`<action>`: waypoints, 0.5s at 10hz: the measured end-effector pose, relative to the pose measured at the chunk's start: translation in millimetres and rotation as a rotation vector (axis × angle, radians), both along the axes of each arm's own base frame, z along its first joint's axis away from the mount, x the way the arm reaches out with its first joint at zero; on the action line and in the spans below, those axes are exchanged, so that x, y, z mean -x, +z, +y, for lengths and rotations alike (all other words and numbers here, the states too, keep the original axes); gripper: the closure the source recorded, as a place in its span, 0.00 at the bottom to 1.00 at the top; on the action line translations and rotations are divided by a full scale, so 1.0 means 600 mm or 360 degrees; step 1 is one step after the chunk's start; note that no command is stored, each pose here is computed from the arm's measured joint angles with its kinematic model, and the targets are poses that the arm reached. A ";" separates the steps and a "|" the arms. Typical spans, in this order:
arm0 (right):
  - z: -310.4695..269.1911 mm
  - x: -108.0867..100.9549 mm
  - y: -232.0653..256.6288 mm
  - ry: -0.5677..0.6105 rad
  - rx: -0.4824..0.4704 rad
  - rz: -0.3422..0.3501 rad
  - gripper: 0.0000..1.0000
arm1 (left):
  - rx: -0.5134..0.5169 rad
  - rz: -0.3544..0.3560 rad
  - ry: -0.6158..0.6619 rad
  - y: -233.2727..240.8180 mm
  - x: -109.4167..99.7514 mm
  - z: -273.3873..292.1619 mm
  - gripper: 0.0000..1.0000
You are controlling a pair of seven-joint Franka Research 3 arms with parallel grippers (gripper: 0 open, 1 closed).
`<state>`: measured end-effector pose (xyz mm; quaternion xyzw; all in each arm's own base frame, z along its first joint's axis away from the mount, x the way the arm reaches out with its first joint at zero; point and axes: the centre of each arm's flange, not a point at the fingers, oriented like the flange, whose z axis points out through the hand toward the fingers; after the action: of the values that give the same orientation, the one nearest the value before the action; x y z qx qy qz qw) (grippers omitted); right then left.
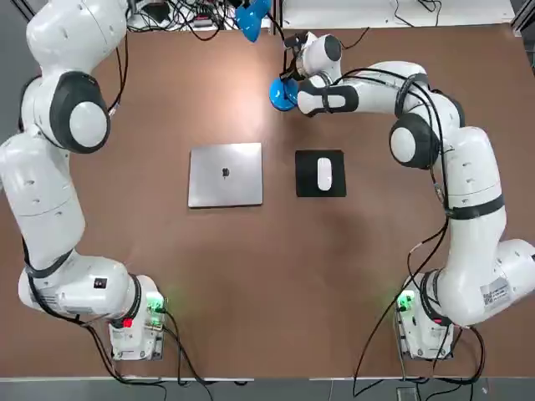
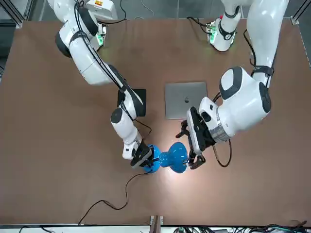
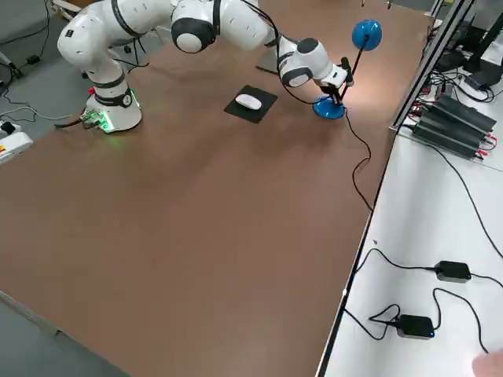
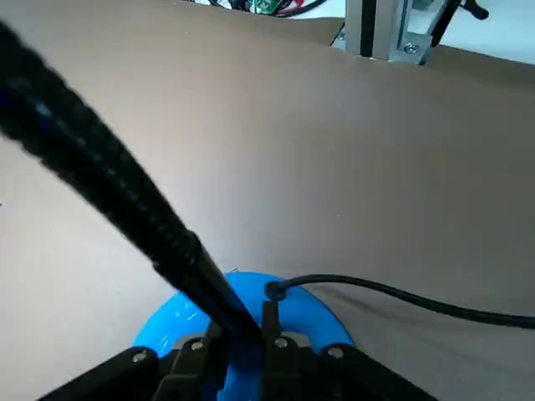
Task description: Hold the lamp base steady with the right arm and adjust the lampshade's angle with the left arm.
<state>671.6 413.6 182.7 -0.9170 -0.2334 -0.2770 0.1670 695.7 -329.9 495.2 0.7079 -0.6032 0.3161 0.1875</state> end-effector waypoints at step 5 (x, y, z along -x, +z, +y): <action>0.001 0.001 -0.001 0.0006 0.0011 -0.0021 0.79 | 0.0151 0.0039 0.0069 -0.048 -0.017 -0.028 0.01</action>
<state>671.2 414.3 181.8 -0.9154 -0.2371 -0.2818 0.1627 706.0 -346.6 466.5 0.7149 -0.5698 0.3395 0.2213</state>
